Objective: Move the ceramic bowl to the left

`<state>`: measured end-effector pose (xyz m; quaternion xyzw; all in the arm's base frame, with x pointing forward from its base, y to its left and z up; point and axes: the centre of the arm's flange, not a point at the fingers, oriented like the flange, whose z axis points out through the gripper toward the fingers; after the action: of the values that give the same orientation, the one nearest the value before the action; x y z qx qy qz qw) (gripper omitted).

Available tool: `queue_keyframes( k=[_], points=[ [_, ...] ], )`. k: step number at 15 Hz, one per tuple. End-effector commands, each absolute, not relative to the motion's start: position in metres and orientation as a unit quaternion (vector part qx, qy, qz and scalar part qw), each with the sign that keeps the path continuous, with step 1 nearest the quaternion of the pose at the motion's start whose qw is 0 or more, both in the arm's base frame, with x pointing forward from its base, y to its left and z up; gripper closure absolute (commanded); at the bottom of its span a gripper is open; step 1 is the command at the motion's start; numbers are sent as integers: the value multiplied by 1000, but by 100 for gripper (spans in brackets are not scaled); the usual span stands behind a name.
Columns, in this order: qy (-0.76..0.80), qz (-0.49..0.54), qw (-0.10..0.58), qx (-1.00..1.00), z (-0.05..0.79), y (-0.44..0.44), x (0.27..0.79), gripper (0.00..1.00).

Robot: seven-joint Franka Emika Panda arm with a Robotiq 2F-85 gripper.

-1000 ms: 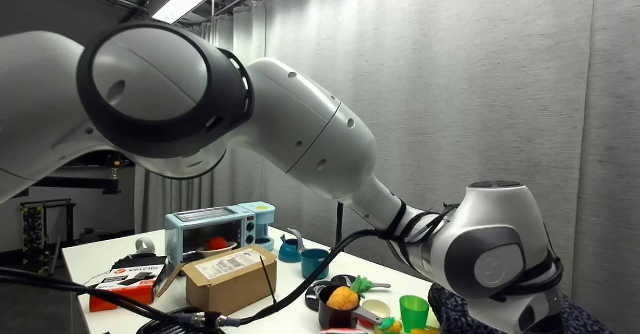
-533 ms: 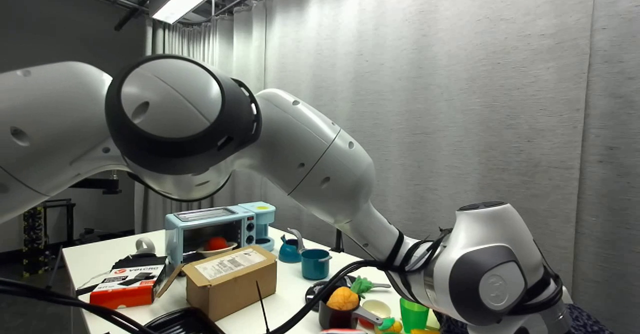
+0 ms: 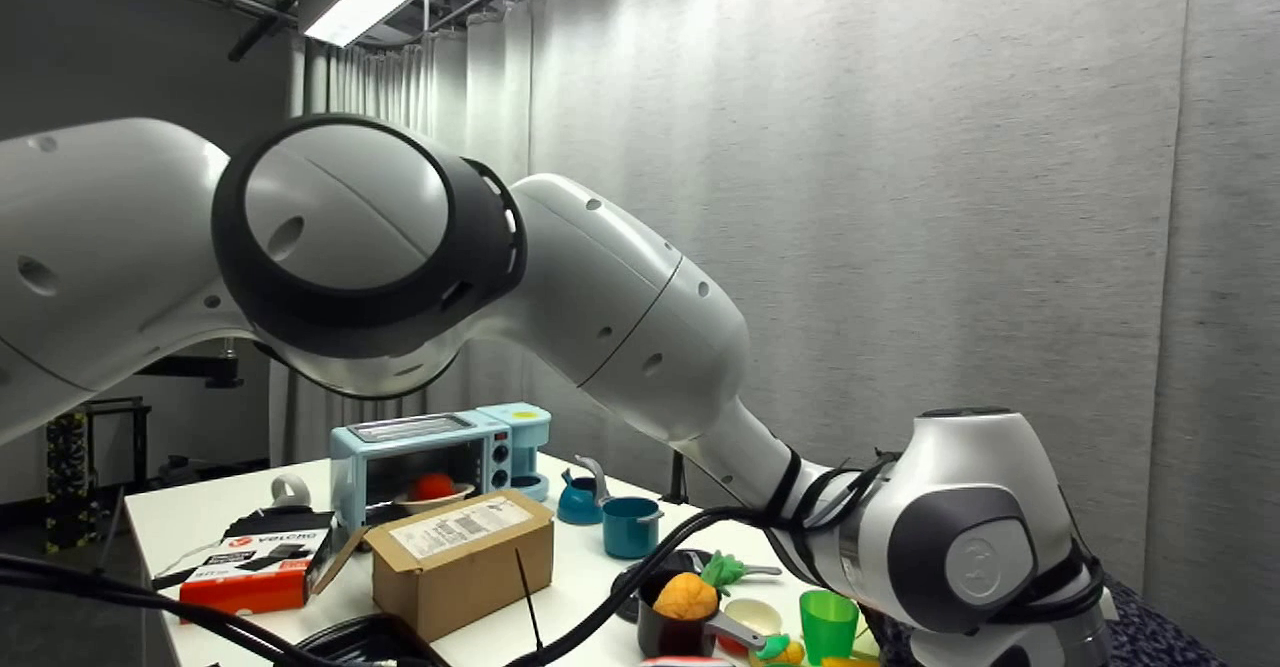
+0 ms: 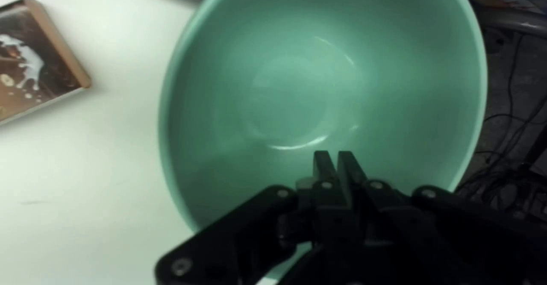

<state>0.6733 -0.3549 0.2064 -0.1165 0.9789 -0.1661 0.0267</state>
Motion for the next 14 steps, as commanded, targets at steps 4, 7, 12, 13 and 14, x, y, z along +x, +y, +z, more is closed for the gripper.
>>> queue_keyframes(
  k=[4,7,12,13,14],
  points=[
    [980,-71,34,-185,221,-315,676,100],
    [975,-25,34,-217,228,-299,675,100],
    [965,36,24,-260,237,-280,668,100],
    [963,40,21,-268,238,-273,670,100],
    [961,38,19,-272,239,-272,669,100]
  ],
)
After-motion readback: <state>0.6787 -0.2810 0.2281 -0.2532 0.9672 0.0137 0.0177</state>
